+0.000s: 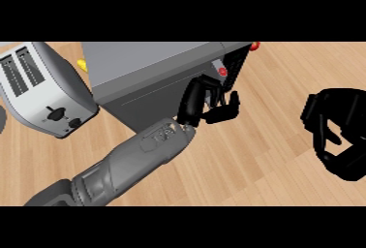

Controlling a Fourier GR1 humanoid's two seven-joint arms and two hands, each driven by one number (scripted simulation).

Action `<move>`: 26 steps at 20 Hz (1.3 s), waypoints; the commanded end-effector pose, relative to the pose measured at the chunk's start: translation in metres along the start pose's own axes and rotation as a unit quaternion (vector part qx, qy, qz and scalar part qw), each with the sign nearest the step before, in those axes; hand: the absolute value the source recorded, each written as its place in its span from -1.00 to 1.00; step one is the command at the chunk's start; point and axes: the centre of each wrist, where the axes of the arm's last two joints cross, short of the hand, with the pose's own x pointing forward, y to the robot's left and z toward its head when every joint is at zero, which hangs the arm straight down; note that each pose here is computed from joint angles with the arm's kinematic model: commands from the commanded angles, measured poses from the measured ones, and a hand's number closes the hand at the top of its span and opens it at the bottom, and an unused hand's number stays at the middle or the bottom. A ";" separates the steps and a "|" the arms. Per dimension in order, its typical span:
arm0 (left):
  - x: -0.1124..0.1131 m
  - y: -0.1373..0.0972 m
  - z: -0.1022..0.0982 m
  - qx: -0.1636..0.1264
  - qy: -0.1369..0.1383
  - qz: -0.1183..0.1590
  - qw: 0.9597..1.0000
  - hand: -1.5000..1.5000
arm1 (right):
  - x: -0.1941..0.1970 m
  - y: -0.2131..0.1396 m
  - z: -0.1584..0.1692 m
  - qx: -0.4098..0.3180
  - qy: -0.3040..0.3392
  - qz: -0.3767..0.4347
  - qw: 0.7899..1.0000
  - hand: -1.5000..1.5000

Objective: Pick up the milk, place it into the microwave and close the microwave

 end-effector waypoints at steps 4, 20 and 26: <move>0.024 -0.021 -0.014 -0.021 -0.031 0.003 0.999 1.00 | 0.005 0.008 -0.006 0.045 -0.025 -0.014 0.999 1.00; -0.003 0.015 -0.011 0.055 0.164 0.271 0.947 1.00 | -0.023 0.073 0.008 0.069 0.032 -0.110 0.991 1.00; -0.022 0.027 -0.008 0.036 0.165 0.291 0.942 1.00 | -0.023 0.094 0.010 0.054 0.022 -0.119 0.991 1.00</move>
